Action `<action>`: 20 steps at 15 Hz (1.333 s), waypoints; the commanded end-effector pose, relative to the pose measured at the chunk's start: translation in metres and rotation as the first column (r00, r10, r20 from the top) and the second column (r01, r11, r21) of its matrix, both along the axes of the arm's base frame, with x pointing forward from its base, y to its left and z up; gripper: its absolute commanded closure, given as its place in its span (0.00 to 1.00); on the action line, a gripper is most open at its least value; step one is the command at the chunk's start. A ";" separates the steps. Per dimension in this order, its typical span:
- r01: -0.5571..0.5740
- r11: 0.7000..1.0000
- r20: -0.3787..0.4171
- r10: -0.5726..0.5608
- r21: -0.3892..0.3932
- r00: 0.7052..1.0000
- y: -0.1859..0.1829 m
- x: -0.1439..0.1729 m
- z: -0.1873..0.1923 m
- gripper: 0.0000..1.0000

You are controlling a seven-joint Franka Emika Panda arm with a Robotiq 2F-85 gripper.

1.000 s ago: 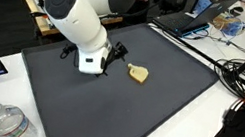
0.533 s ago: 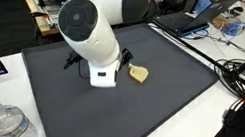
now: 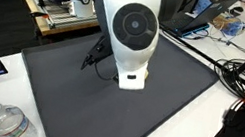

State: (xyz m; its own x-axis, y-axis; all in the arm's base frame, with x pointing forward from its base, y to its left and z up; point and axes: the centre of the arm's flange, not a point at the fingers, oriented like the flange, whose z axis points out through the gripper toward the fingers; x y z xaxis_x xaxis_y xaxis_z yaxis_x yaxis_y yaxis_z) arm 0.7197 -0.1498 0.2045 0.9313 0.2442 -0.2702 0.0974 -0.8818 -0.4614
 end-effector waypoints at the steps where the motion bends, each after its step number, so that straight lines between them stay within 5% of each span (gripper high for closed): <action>1: 0.014 0.991 -0.071 -0.024 -0.135 0.997 0.021 0.047 0.010 0.00; 4: 0.044 0.967 -0.090 -0.069 -0.251 0.994 0.054 0.051 0.014 0.00; 10: 0.050 0.868 -0.126 -0.128 -0.494 0.984 0.112 0.056 0.018 0.00; 20: 0.089 0.736 -0.022 -0.140 -0.672 0.990 0.185 0.029 0.037 0.00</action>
